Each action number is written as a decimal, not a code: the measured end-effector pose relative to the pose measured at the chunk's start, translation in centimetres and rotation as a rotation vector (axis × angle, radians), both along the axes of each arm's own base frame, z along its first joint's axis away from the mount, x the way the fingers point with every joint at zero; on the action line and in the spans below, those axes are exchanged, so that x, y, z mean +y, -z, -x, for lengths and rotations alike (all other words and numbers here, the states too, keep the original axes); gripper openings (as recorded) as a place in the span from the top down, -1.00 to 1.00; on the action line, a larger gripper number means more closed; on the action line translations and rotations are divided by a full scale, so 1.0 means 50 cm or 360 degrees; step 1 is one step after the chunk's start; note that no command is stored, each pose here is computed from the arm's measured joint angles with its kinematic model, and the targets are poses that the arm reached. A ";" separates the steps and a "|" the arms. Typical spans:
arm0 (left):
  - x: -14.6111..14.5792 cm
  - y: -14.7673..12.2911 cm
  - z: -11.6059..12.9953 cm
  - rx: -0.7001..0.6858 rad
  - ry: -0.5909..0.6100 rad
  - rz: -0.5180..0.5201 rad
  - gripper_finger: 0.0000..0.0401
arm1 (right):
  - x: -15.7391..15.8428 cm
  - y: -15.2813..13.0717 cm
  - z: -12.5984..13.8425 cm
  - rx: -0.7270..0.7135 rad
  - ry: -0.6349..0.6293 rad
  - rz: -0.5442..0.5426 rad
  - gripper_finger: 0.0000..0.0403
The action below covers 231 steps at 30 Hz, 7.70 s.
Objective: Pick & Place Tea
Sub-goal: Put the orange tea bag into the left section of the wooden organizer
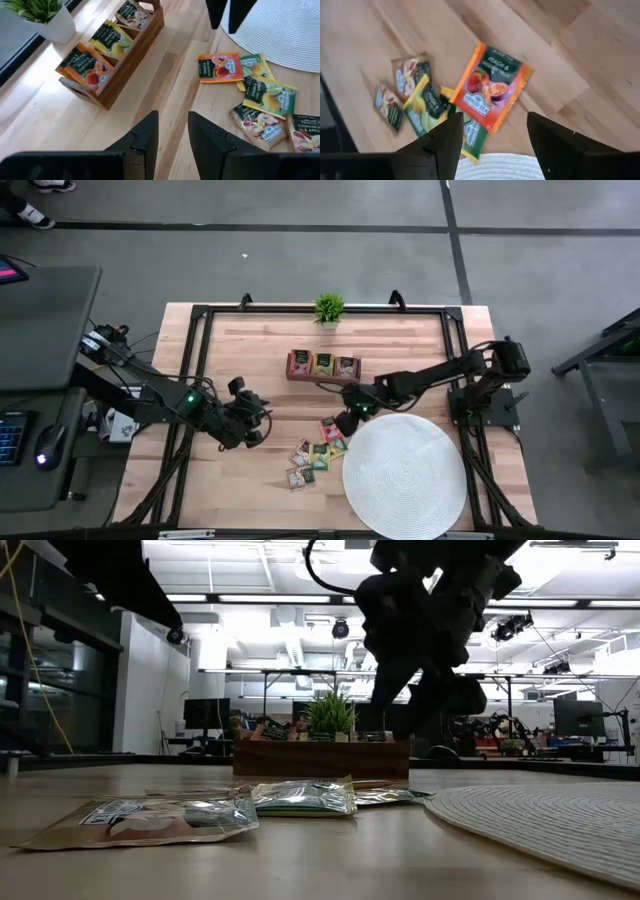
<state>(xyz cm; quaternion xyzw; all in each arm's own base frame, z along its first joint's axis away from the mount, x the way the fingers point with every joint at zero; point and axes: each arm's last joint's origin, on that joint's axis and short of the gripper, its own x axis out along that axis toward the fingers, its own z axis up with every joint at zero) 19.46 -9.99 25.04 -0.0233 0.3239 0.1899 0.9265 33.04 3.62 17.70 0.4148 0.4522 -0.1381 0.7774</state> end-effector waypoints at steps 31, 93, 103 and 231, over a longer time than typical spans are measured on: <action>-0.002 0.002 0.000 0.0035 0.0044 0.0052 0.49 | 0.019 0.091 0.052 -0.0109 0.0441 -0.0453 -0.10; -0.004 0.004 0.002 0.0086 0.0104 0.0080 0.49 | 0.014 0.157 0.020 -0.0167 0.0593 -0.0460 0.58; -0.004 0.004 0.002 0.0091 0.0115 0.0069 0.49 | 0.013 0.154 0.021 -0.0199 0.0497 -0.0365 0.99; 0.380 -0.023 -0.130 -0.0326 0.0399 0.0124 1.00 | -0.104 -0.404 0.180 -0.1180 0.0095 0.1412 0.22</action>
